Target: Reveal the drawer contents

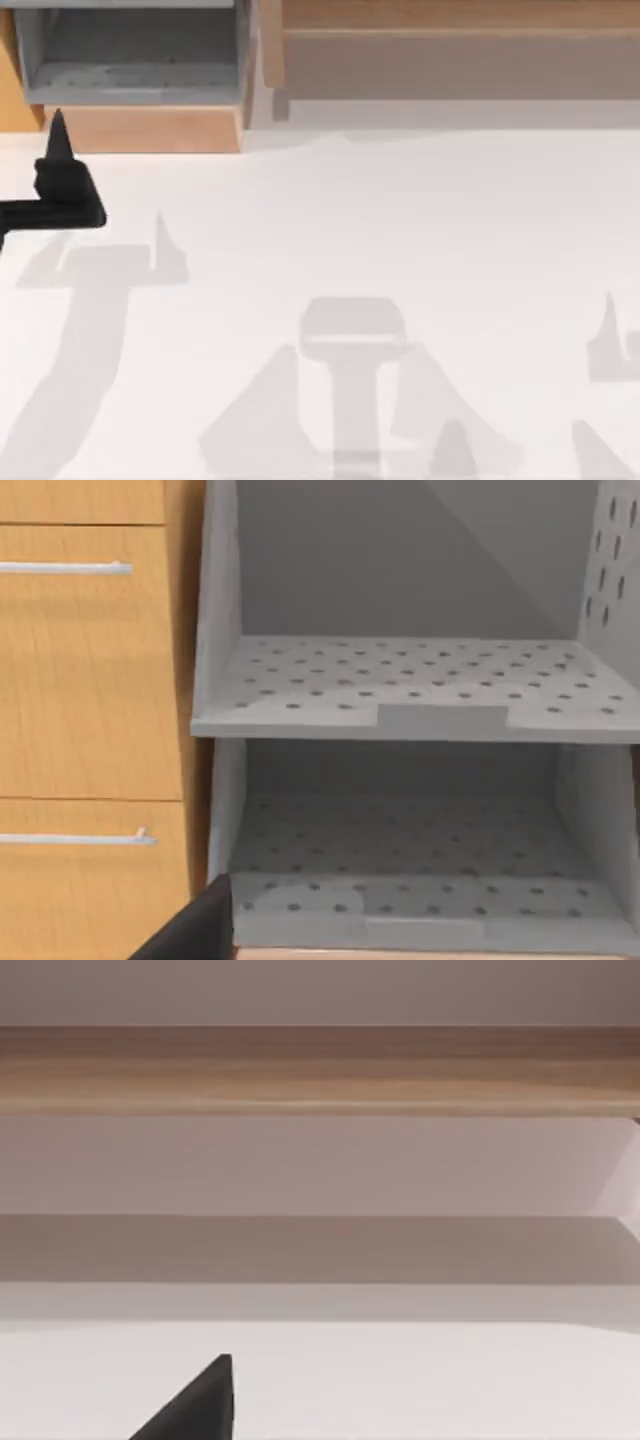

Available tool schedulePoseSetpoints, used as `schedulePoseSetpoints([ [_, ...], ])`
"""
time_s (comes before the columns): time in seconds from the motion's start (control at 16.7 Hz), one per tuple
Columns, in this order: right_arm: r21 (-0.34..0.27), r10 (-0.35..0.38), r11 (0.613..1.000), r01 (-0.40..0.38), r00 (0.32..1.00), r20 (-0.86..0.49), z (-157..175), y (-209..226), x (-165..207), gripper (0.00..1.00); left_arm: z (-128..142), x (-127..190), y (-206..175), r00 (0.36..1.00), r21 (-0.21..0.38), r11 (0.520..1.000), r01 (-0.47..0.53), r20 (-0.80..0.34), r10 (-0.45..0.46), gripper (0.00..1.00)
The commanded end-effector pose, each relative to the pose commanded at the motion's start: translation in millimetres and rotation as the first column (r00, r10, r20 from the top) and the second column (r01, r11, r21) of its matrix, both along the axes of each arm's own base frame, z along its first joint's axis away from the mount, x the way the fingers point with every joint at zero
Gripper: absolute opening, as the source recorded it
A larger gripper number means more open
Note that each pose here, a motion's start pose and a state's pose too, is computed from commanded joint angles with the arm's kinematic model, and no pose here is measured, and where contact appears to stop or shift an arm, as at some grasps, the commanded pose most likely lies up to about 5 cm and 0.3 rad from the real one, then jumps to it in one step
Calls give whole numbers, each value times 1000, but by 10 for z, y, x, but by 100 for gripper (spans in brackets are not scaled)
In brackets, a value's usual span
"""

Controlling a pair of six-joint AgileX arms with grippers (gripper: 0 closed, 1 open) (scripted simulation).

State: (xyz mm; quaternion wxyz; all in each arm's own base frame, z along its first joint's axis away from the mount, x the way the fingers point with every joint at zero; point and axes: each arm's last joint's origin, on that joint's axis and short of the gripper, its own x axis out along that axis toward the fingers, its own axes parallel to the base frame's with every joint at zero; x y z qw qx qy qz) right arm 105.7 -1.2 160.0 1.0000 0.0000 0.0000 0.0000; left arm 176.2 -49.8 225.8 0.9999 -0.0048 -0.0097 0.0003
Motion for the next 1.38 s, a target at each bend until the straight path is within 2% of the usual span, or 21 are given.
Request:
schedulePoseSetpoints([
  [0.36,0,0,1000,0,1000,0,0,0,0,100,-67,463,-493,1000,10,1000,2,-23,-2,100],
  [0.54,0,0,1000,0,1000,0,0,0,0,100,-94,537,-601,1000,10,1000,1,-20,-1,100],
  [0.9,0,0,1000,0,1000,0,0,0,0,100,-102,569,-579,1000,23,1000,-5,-22,6,100],
  [1.02,0,0,1000,0,1000,0,0,0,0,100,-97,712,-510,1000,74,997,-21,-17,23,100],
  [1.14,0,0,1000,0,1000,0,0,0,0,100,-108,945,-359,999,166,985,-50,-13,53,100],
  [1.26,0,0,1000,0,1000,0,0,0,0,100,-148,1230,-117,996,297,951,-82,-9,89,100],
  [1.38,0,0,1000,0,1000,0,0,0,0,100,-230,1522,209,993,462,881,-104,-6,120,100],
])
